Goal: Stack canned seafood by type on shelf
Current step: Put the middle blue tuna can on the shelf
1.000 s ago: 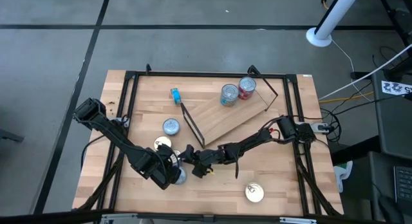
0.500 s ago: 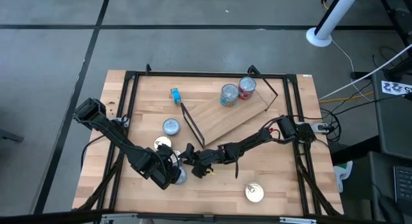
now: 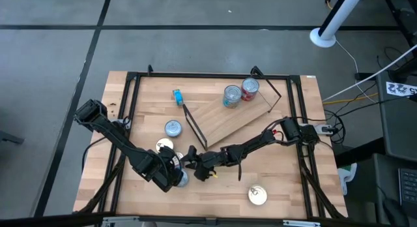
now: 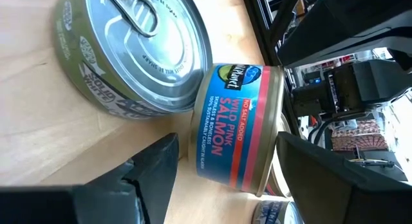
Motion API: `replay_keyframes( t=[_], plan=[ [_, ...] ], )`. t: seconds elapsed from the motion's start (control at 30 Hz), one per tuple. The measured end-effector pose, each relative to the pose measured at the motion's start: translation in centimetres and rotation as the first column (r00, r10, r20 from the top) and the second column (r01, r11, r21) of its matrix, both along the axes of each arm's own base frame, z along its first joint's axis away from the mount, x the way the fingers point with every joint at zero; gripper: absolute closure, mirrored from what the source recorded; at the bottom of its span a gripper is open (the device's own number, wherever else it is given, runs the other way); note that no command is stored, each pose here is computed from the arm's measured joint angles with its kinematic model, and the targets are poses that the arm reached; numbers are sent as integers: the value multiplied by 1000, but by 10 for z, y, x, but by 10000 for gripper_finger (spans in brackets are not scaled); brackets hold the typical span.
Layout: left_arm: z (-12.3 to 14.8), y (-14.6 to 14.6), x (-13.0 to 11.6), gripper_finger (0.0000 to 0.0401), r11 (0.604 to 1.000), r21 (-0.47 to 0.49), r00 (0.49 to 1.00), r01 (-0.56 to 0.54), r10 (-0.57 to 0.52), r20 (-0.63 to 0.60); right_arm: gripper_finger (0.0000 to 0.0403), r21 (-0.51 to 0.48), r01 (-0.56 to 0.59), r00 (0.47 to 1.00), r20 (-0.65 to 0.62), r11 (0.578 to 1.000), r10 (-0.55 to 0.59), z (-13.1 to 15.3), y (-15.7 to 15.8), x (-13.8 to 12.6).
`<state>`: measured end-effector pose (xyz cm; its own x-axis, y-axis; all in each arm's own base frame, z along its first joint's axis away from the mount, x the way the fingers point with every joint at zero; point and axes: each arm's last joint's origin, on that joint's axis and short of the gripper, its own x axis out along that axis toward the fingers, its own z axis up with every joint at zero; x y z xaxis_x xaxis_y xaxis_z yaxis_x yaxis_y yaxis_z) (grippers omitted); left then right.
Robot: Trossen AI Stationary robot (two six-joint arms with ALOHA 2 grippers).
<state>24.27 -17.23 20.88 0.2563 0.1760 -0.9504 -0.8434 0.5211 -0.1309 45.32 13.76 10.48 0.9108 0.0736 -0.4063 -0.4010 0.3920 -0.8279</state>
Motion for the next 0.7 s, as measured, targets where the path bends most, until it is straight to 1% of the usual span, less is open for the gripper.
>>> replay_keyframes(
  t=[0.7],
  plan=[
    [0, 0, 0, 396, 1000, 0, 1000, -1, 1, 0, 141, 5, 25, 999, 33, 1000, -25, 5, 1, 5]
  ],
)
